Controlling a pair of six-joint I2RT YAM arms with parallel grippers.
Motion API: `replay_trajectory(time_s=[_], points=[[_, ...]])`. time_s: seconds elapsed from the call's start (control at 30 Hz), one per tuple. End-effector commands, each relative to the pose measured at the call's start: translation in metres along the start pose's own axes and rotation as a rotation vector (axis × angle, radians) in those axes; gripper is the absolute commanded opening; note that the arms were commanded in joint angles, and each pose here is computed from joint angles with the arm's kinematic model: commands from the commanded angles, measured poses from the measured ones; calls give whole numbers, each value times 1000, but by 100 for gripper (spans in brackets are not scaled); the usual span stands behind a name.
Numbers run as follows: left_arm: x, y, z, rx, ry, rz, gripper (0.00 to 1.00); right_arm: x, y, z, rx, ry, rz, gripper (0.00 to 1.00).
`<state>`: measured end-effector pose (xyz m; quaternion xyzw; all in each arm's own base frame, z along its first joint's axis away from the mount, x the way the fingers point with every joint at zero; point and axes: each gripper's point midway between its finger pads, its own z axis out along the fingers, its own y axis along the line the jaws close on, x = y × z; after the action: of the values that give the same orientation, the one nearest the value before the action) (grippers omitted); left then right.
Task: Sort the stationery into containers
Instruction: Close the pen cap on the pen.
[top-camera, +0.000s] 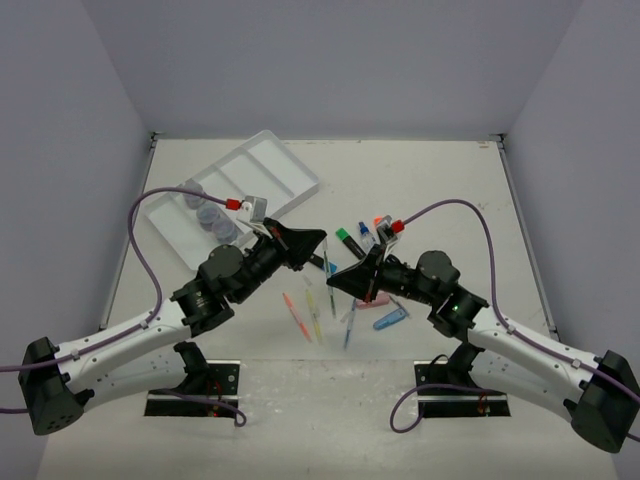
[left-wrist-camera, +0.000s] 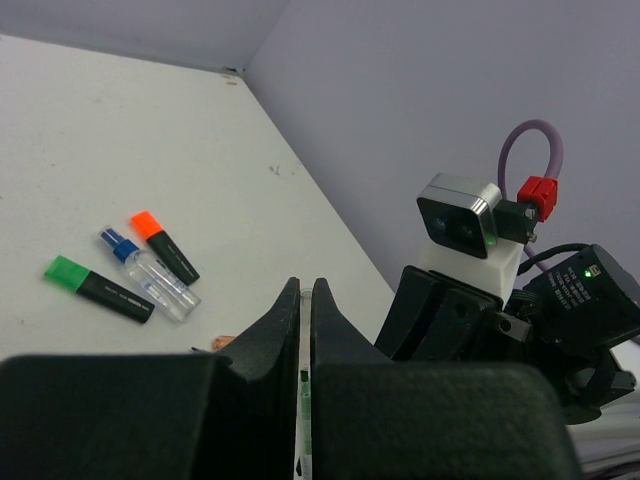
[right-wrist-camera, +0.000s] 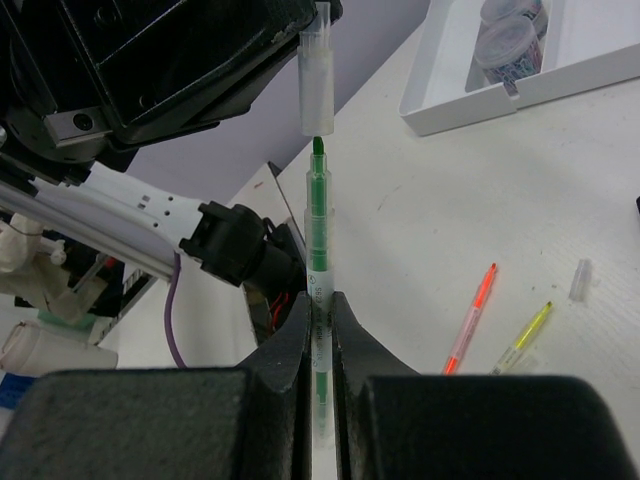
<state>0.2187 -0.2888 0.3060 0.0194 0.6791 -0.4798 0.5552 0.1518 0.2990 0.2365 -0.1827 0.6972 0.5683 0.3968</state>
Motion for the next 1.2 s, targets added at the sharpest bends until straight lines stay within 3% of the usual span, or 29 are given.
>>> replay_trajectory(time_s=[0.0, 0.63, 1.0, 1.17], points=[[-6, -11, 1, 50, -28, 0, 0, -28, 13, 3, -7, -70, -45, 0], [3, -12, -3, 74, -12, -71, 0, -55, 25, 4, -31, -163, -74, 0], [16, -12, -9, 115, 11, -110, 0, -111, 50, -1, -21, -305, -253, 0], [10, -13, -8, 98, 13, -72, 24, -97, 47, 7, -41, -236, -258, 0]])
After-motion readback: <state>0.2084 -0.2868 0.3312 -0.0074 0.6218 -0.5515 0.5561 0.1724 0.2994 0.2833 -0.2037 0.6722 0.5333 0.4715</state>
